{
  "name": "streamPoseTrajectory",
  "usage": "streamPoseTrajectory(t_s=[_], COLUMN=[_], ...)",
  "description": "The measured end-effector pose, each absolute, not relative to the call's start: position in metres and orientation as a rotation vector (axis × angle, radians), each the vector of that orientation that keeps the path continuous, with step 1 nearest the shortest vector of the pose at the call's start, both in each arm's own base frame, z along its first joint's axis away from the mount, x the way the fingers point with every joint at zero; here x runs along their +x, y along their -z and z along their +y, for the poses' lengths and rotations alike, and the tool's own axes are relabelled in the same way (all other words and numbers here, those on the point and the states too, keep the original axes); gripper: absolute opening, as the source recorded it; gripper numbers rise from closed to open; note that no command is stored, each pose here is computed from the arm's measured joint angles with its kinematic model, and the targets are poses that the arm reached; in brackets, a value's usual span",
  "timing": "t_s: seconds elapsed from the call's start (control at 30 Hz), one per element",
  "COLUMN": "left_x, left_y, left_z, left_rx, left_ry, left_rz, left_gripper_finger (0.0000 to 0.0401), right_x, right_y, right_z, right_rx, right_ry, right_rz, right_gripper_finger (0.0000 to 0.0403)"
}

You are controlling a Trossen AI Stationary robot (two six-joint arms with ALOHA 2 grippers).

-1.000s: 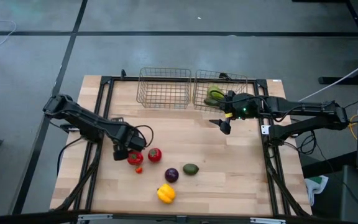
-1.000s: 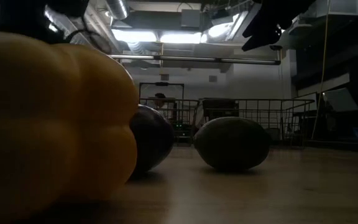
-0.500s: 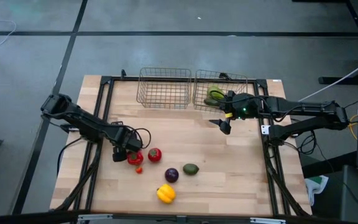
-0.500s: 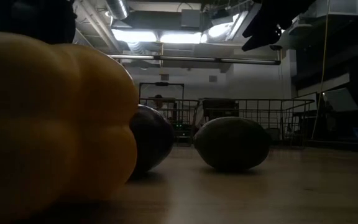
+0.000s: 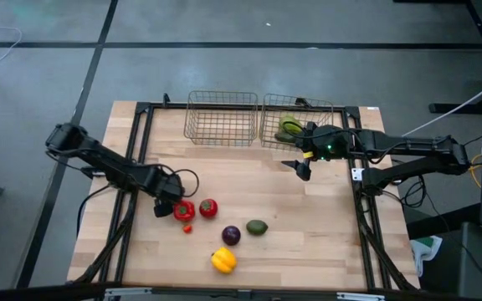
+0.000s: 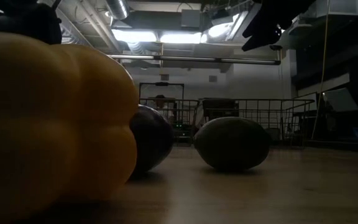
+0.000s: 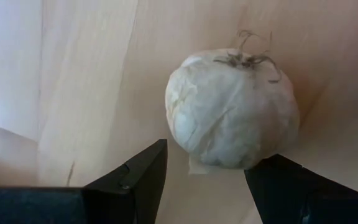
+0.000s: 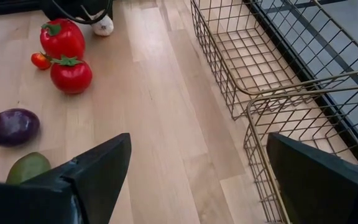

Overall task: Sort produce into baskets
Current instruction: Put the white garlic into the right gold wire basket

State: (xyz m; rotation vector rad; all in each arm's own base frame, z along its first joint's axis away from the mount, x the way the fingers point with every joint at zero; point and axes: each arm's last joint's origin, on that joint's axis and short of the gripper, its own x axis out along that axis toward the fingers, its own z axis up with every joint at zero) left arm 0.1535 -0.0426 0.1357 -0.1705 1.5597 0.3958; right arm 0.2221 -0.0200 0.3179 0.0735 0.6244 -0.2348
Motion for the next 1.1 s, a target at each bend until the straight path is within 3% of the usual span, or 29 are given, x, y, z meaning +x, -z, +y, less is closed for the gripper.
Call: streamPoseTrajectory(t_s=[0.67,1.1], left_x=[0.153,0.1563], left_y=[-0.1311,-0.1305], left_z=[-0.0423,-0.0436], left_rx=[-0.18,-0.231], left_ry=[-0.414,-0.422], left_rz=[1.531,1.498], left_gripper_finger=[0.02,0.0061], right_x=[0.2221,0.2221], right_y=[-0.3179,-0.3179], right_z=[-0.0201,-0.0201], right_rx=[0.073,0.073], right_ry=[0.236,0.237], right_rz=[0.625,0.625], right_gripper_finger=[0.0374,0.0374])
